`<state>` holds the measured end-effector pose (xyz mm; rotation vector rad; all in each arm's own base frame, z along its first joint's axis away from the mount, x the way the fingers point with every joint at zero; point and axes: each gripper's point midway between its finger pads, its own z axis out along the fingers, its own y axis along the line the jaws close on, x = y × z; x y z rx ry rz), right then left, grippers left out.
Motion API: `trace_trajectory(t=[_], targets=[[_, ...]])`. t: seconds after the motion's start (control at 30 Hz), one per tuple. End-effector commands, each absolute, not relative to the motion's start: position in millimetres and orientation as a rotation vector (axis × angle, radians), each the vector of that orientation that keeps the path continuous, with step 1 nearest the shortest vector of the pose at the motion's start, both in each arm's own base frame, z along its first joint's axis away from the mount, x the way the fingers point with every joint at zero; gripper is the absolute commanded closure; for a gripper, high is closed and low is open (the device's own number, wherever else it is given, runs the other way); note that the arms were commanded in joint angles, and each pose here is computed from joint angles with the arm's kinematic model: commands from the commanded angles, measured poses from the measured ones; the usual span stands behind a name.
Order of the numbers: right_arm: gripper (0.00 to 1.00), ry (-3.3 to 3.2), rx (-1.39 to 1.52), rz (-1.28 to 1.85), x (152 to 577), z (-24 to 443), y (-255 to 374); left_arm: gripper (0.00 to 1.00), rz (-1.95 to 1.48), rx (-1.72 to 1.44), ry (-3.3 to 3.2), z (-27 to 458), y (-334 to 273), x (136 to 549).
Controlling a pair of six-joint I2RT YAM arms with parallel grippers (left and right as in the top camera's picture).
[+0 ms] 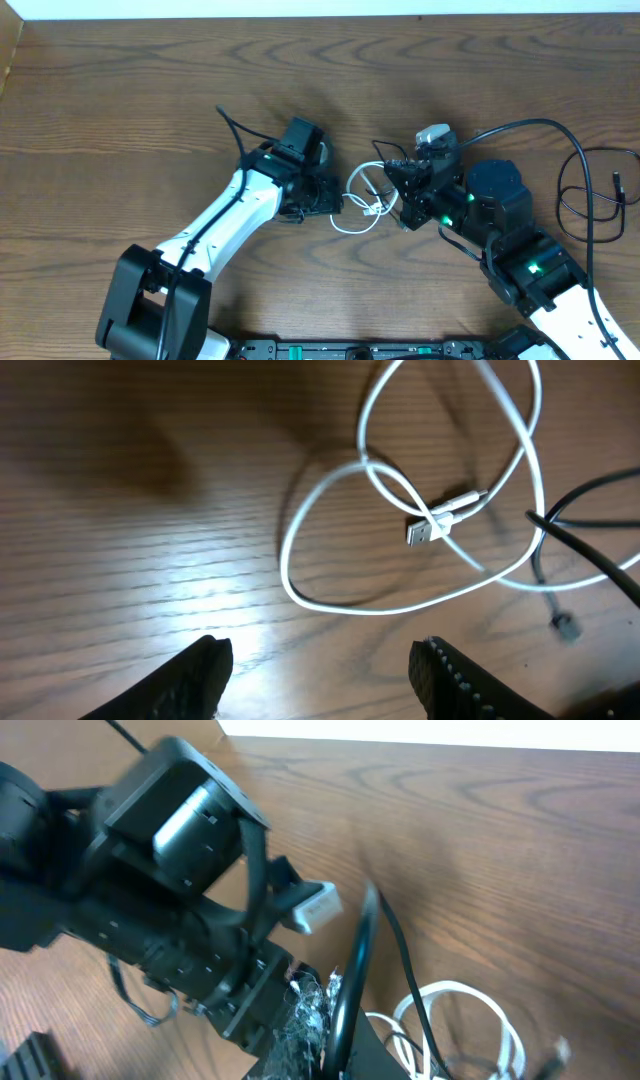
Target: Untangle cables
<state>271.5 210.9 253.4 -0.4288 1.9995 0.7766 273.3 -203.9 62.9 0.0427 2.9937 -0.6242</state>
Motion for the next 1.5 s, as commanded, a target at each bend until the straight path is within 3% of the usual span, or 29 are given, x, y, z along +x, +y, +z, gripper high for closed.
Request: trace_trajectory(t=[0.0,0.13,0.23,0.43,0.7,0.97,1.3,1.47], targets=[[0.99,1.921,-0.435,0.824,268.8,276.6,214.3,0.37,-0.642,0.085,2.996,60.8,-208.5,272.5],[0.99,1.768,-0.466,0.888,264.0,313.2,220.5,0.34,-0.738,0.12,2.983,65.8,-218.9,270.6],[0.99,1.633,-0.469,0.915,258.1,346.6,219.3,0.33,-1.029,0.297,2.898,85.4,-248.7,264.0],[0.99,1.688,-0.353,0.794,272.2,337.3,199.7,0.33,-1.392,0.521,2.712,119.3,-280.4,253.4],[0.99,1.887,-0.306,0.767,271.6,292.9,194.3,0.33,-1.402,0.531,2.657,124.6,-285.2,261.7],[0.99,1.778,-0.415,0.998,251.7,321.9,221.3,0.33,-1.409,0.44,2.611,132.8,-291.3,279.2],[0.99,1.725,-0.539,1.151,228.7,333.7,237.7,0.32,-1.367,0.02,2.638,136.2,-290.3,313.5],[0.99,1.689,-0.568,1.174,224.7,340.6,240.5,0.32,-1.375,0.009,2.63,137.8,-291.1,315.0]])
